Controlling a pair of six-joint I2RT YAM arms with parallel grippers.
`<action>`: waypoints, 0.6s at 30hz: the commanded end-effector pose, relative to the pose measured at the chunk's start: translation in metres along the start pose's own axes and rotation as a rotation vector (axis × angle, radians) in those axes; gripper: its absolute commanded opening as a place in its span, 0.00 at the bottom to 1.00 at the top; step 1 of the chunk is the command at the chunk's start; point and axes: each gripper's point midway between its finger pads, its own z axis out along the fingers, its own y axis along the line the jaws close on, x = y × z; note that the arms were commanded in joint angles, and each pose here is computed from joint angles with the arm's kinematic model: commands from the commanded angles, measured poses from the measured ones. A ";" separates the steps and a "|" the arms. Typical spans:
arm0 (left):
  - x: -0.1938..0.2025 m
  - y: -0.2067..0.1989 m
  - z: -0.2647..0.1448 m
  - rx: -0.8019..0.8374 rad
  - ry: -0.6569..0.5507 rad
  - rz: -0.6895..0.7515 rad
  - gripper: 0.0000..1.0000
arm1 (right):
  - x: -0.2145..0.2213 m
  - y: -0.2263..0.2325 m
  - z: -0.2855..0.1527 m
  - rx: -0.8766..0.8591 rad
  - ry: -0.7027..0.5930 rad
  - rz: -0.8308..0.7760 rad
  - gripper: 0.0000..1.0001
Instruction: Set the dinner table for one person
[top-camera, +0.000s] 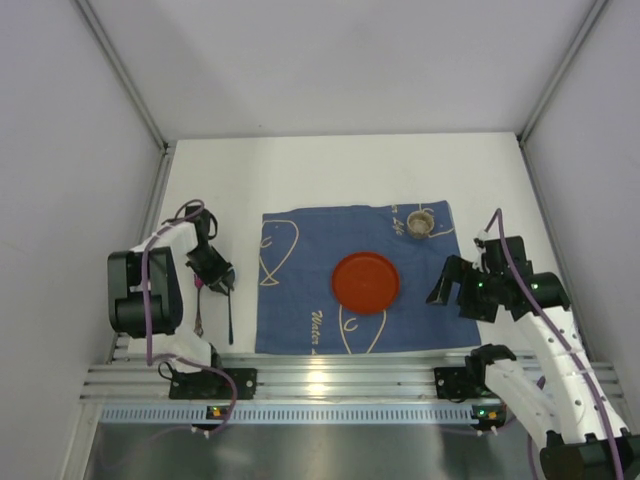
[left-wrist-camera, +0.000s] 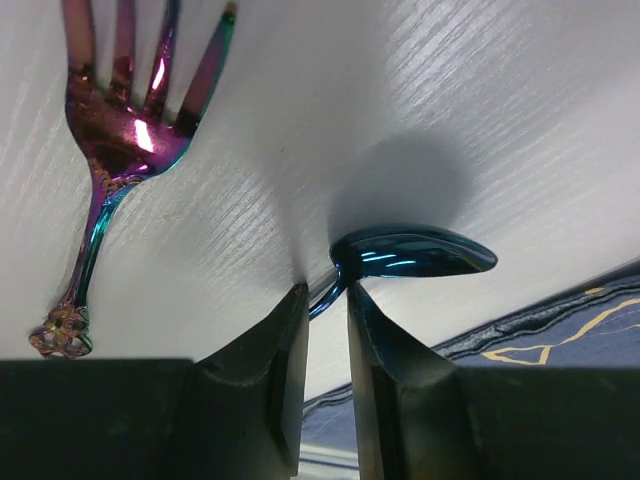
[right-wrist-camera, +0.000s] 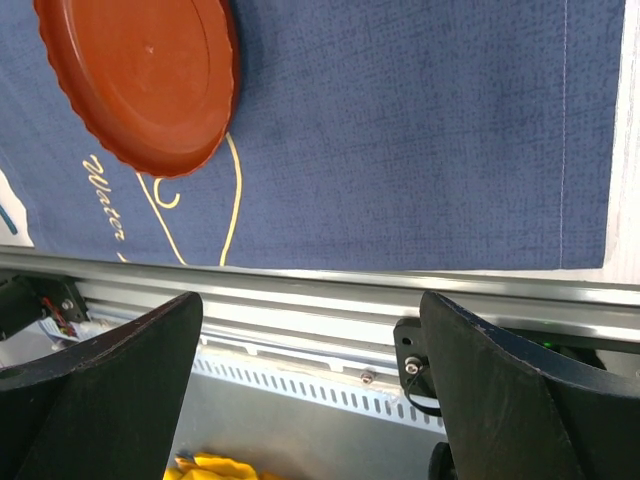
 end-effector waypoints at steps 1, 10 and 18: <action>-0.059 -0.017 0.034 -0.001 -0.186 0.036 0.27 | -0.011 0.002 0.004 -0.001 -0.030 -0.020 0.90; -0.101 -0.039 0.042 -0.029 -0.212 0.127 0.24 | -0.019 0.003 0.014 0.010 -0.021 0.005 0.90; -0.143 -0.064 0.031 -0.030 -0.298 0.220 0.24 | -0.028 0.007 0.019 0.017 -0.013 0.014 0.90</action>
